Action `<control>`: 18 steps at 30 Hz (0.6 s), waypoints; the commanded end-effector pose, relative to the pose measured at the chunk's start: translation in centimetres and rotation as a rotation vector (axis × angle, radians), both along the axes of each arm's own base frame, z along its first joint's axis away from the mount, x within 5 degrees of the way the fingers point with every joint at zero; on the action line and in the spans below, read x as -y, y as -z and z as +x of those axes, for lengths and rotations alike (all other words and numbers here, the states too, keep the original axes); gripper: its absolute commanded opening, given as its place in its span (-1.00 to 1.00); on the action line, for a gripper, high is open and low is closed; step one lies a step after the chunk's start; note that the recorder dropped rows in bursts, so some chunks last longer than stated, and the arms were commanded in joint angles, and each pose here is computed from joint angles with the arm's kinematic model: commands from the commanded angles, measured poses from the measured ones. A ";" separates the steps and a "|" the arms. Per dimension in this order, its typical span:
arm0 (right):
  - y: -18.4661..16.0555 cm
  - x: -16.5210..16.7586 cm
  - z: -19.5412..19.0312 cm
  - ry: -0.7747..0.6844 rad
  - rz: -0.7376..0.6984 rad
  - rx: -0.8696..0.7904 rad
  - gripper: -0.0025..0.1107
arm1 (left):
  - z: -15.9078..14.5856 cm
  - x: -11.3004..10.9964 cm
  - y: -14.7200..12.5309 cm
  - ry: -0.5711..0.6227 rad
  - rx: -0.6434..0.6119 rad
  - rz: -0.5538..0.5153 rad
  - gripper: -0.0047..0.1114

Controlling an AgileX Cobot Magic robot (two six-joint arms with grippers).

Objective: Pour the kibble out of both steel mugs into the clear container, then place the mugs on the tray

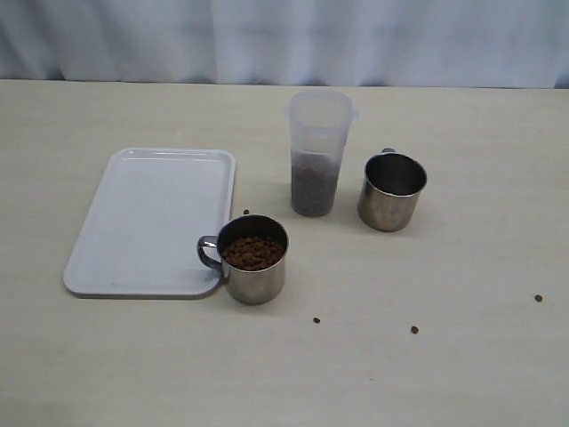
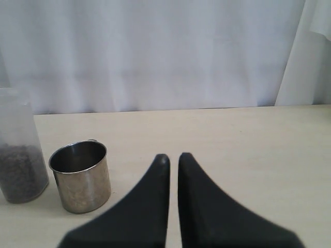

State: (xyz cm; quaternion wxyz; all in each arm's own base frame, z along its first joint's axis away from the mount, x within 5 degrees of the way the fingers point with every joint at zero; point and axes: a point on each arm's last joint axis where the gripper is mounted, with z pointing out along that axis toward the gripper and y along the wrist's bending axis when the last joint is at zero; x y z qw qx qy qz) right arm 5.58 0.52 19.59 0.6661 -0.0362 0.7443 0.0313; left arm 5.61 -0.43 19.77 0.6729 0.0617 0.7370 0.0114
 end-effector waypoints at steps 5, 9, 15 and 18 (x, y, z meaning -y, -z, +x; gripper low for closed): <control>0.0 0.0 0.0 0.004 0.003 0.012 -0.87 | 0.0 0.0 -0.1 0.006 0.021 -0.008 -0.92; 0.0 0.0 0.0 0.004 0.003 0.012 -0.87 | 0.0 0.0 -0.3 0.004 0.044 -0.009 -0.92; 0.0 -0.2 0.0 -0.031 0.004 0.012 -0.87 | -0.1 -0.2 -2.1 -0.013 0.237 -0.069 -0.92; 0.0 -0.3 0.0 -0.059 0.004 0.012 -0.87 | -0.2 -0.3 -2.7 -0.014 0.301 -0.178 -0.92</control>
